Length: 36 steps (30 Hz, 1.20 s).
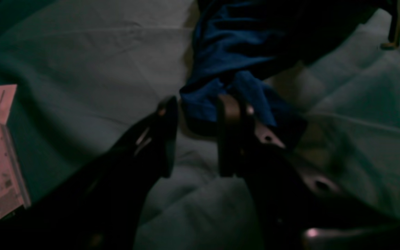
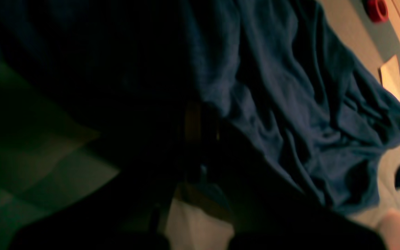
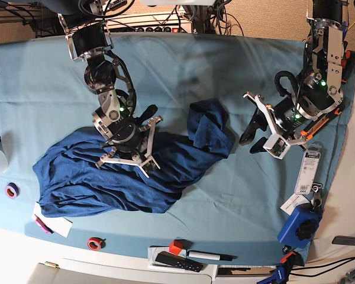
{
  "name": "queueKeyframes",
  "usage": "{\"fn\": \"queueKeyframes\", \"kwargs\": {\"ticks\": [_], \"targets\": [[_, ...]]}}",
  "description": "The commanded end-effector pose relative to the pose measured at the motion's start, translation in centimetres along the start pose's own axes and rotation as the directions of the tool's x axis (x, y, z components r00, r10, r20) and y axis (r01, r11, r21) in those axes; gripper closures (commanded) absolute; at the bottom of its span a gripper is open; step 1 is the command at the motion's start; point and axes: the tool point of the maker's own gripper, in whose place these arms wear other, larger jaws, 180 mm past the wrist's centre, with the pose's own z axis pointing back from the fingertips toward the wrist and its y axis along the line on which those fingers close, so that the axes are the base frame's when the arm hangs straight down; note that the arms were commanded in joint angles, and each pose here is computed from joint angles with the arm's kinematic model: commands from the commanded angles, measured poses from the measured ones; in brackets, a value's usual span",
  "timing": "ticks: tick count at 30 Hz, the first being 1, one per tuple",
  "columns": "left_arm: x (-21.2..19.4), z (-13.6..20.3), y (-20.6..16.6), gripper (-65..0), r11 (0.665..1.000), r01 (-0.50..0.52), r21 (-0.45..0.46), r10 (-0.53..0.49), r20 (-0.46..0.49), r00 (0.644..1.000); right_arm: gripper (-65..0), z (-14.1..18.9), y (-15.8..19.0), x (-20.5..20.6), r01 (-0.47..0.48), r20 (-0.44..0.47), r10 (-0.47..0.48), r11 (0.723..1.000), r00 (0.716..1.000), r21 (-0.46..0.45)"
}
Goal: Layout the t-shirt on the table in an organized manner, then fold the t-shirt properly
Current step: 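Grasp the bunched fold of the shirt with the right gripper, then pull the grasped fold away from the shirt body and release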
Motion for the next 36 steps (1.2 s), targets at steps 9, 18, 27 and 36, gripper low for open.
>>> {"fn": "queueKeyframes", "kwargs": {"ticks": [9,18,27,36], "targets": [[1.4,0.3,0.3,-20.5,1.000,0.016,0.003,-0.016,0.046,0.999,0.0,3.9,0.3,1.8,0.004,0.102,-0.002,1.000,0.995,-0.027],[1.4,0.3,0.3,-20.5,1.000,0.016,0.003,-0.016,0.046,0.999,0.0,6.5,2.5,-1.6,-0.042,0.052,0.042,0.999,0.998,0.008],[1.4,0.3,0.3,-20.5,1.000,0.016,0.003,-0.016,0.046,0.999,0.0,9.3,2.8,-4.1,-0.098,0.035,0.098,0.995,0.995,0.000],[1.3,0.3,0.3,-20.5,1.000,0.016,0.003,-0.016,0.045,0.999,-28.8,9.5,2.2,-4.0,-0.060,0.057,0.060,0.998,0.997,0.000]]}}
